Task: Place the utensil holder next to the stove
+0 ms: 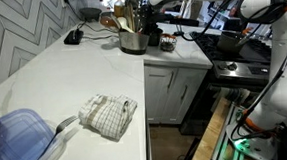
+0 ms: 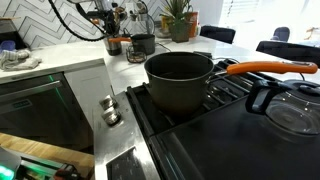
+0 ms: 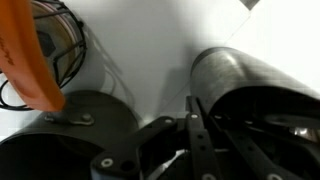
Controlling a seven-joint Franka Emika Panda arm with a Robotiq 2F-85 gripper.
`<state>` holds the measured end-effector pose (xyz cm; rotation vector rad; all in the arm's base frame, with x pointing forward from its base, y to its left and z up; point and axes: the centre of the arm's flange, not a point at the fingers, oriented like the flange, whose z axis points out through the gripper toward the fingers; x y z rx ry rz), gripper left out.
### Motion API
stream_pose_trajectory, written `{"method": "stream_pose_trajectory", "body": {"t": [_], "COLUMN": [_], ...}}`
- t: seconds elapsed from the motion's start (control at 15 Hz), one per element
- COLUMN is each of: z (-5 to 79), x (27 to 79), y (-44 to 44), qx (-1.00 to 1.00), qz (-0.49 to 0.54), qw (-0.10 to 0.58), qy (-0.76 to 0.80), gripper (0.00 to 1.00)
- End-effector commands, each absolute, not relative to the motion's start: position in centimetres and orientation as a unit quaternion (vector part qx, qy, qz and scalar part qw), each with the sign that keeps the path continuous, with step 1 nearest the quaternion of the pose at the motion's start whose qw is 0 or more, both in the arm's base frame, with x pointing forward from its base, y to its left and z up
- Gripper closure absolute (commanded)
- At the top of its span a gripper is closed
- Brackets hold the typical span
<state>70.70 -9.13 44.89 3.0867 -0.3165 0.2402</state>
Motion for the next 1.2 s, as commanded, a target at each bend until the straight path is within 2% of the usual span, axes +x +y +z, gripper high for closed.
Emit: {"method": "stream_pose_trajectory", "body": {"t": [0.0, 1.13], "z": [45.6, 44.8], "x": [67.1, 61.8], "y": [-10.4, -18.7], "qx": [0.994, 0.989], "qz": [0.053, 0.042], "qw": [0.022, 0.052], "qy": [-0.096, -0.132], "gripper": [0.99, 0.99]}}
